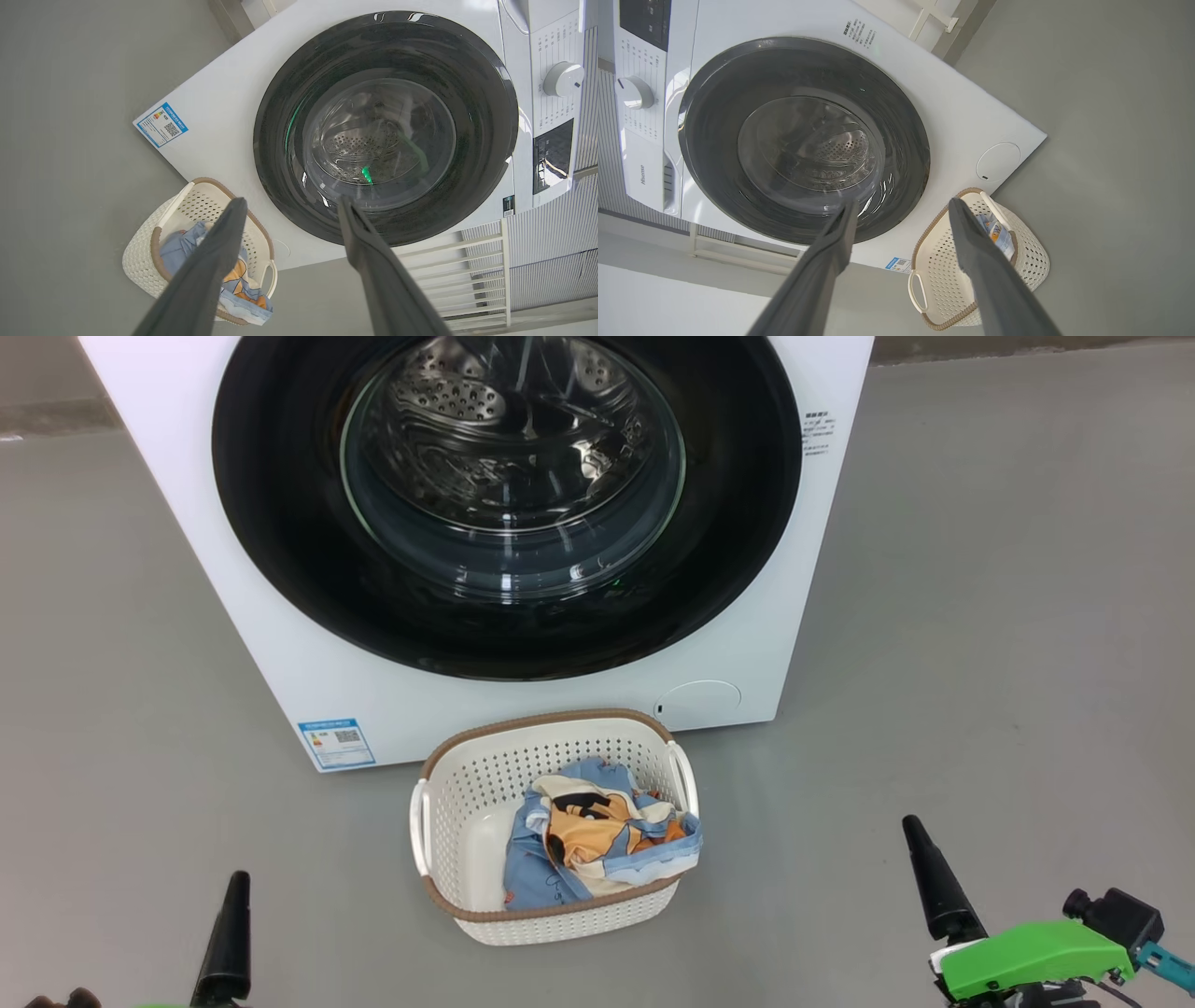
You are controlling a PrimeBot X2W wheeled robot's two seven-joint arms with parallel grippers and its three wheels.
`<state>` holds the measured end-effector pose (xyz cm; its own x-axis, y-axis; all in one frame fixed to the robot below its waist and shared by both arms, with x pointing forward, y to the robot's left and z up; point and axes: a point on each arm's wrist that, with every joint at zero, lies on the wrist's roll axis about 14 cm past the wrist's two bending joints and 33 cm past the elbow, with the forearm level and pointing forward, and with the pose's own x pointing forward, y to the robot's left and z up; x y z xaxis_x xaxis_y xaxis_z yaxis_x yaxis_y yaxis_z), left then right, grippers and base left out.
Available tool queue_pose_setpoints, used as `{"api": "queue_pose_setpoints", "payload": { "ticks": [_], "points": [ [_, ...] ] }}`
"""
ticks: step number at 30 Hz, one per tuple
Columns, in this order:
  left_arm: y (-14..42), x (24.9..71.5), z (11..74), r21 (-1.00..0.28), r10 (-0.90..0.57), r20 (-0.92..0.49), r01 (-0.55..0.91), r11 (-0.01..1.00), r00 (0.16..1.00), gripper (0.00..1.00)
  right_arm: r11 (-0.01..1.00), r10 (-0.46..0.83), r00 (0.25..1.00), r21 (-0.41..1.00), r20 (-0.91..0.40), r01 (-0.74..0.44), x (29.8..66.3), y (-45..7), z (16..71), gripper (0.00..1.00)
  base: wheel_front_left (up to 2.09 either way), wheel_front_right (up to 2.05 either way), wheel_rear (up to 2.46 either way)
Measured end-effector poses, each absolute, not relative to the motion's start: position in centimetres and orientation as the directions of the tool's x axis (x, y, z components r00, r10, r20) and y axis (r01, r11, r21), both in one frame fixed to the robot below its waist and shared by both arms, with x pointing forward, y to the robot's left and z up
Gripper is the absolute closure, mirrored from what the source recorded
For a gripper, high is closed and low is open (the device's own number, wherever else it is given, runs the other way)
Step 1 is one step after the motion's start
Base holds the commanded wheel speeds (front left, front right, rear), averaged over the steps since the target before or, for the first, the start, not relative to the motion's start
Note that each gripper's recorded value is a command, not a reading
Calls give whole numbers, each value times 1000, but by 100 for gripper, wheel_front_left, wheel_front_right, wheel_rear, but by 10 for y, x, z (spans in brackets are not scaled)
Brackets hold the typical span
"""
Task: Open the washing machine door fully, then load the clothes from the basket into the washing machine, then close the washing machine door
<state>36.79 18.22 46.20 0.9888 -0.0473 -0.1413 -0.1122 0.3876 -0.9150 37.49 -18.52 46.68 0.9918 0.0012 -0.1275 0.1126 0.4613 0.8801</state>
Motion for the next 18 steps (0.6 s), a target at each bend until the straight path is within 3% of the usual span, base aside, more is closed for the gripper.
{"api": "queue_pose_setpoints", "payload": {
  "ticks": [18],
  "points": [
    [185, 371, 468, -775, -58, -114, -52, 630, 992, 0, 695, 4, 994, 715, -107, 74, 378, -184, 471, 0, 0, 0, 0]
  ]
}}
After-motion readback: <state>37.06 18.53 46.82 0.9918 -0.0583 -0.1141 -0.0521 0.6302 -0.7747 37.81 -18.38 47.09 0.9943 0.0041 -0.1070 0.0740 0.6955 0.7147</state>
